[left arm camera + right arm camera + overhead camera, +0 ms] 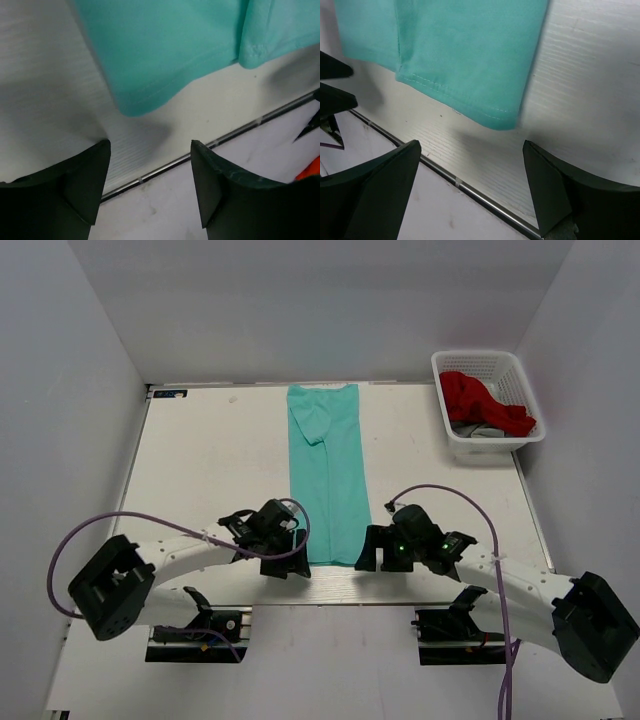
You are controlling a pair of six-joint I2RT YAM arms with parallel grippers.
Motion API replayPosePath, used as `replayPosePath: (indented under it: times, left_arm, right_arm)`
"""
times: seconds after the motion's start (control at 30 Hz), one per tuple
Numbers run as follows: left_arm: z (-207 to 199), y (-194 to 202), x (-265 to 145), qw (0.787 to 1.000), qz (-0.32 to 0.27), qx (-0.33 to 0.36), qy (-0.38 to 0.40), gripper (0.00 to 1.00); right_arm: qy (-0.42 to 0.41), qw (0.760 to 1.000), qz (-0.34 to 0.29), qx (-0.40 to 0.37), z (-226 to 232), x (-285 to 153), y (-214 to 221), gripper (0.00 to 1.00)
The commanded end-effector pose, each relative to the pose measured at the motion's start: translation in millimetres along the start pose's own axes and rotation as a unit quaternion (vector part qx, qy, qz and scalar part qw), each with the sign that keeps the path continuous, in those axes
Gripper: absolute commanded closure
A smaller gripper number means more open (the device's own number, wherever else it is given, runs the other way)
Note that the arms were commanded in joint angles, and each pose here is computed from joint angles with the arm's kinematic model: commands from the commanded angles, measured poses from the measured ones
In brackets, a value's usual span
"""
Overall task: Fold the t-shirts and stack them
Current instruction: Grab the bottom of the folded rectangular tshirt with both arms
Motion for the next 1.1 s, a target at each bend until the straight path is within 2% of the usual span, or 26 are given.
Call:
replayPosePath:
  times: [0.0,0.07,0.1,0.17,0.33,0.5,0.57,0.6,0.63,0.67,0.7,0.73,0.87,1.07]
  left_arm:
    - [-6.8,-5.5,8.3,0.999,-0.003,0.02,-0.03,0.26]
    - [-7.8,-15.1,11.6,0.997,-0.028,0.019,-0.064,0.37]
    - [-5.3,-16.2,11.7,0.996,-0.036,0.019,-0.075,0.4]
    - [-2.5,-21.6,12.8,0.993,-0.06,0.02,-0.099,0.4]
    - [-1.2,-29.8,16.0,0.987,-0.075,0.024,-0.14,0.42]
    - [-0.2,-33.4,22.9,0.985,-0.076,0.035,-0.15,0.57]
    - [-5.2,-34.7,24.4,0.988,-0.077,0.035,-0.131,0.64]
    - [-5.2,-34.7,24.4,0.988,-0.077,0.035,-0.131,0.75]
    - [-5.7,-34.0,24.4,0.988,-0.073,0.035,-0.128,0.8]
    - [-5.7,-34.0,24.4,0.988,-0.073,0.035,-0.128,0.87]
    - [-6.8,-34.9,24.8,0.989,-0.076,0.036,-0.124,1.0]
    - [-11.7,-36.2,22.0,0.99,-0.077,0.036,-0.113,1.0]
    - [-27.2,-45.6,13.7,0.99,-0.097,0.05,-0.085,1.0]
    - [-46.4,-65.8,-6.6,0.985,-0.158,0.05,-0.051,1.0]
  right_arm:
    - [-0.011,1.0,0.009,0.012,-3.6,6.6,4.1,0.12]
    - [-0.004,1.0,0.014,0.013,-4.8,8.8,2.9,0.17]
    - [-0.005,1.0,0.014,0.012,-4.4,9.2,1.0,0.23]
    - [-0.002,1.0,0.021,0.015,-6.3,11.9,2.1,0.32]
    - [0.03,0.999,0.022,0.03,-14.0,18.2,-0.7,0.4]
    - [0.045,0.998,0.031,0.043,-18.2,25.7,-4.0,0.52]
    - [0.048,0.997,0.028,0.051,-18.3,27.5,-7.3,0.62]
    - [0.048,0.997,0.027,0.053,-17.6,28.1,-8.8,0.66]
    - [0.051,0.997,0.028,0.054,-18.7,29.3,-9.1,0.78]
    - [0.053,0.997,0.023,0.056,-18.5,29.6,-11.4,0.86]
    - [0.053,0.997,0.02,0.056,-17.7,29.3,-13.0,0.95]
    - [0.052,0.997,0.015,0.052,-17.1,28.9,-14.7,1.0]
    - [0.032,0.999,-0.013,0.006,-11.6,26.3,-26.4,1.0]
    - [0.021,0.994,-0.095,-0.05,4.5,11.2,-62.3,1.0]
Point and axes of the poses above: each gripper's point midway between its finger pads, its own x axis out along the fingers, its own z axis along the line the jaws close on, y = z × x, the point moved 9 cm from there along -x, back along the fingers, and after that the axes turned 9 degrees about -x, right-handed, at the moved point
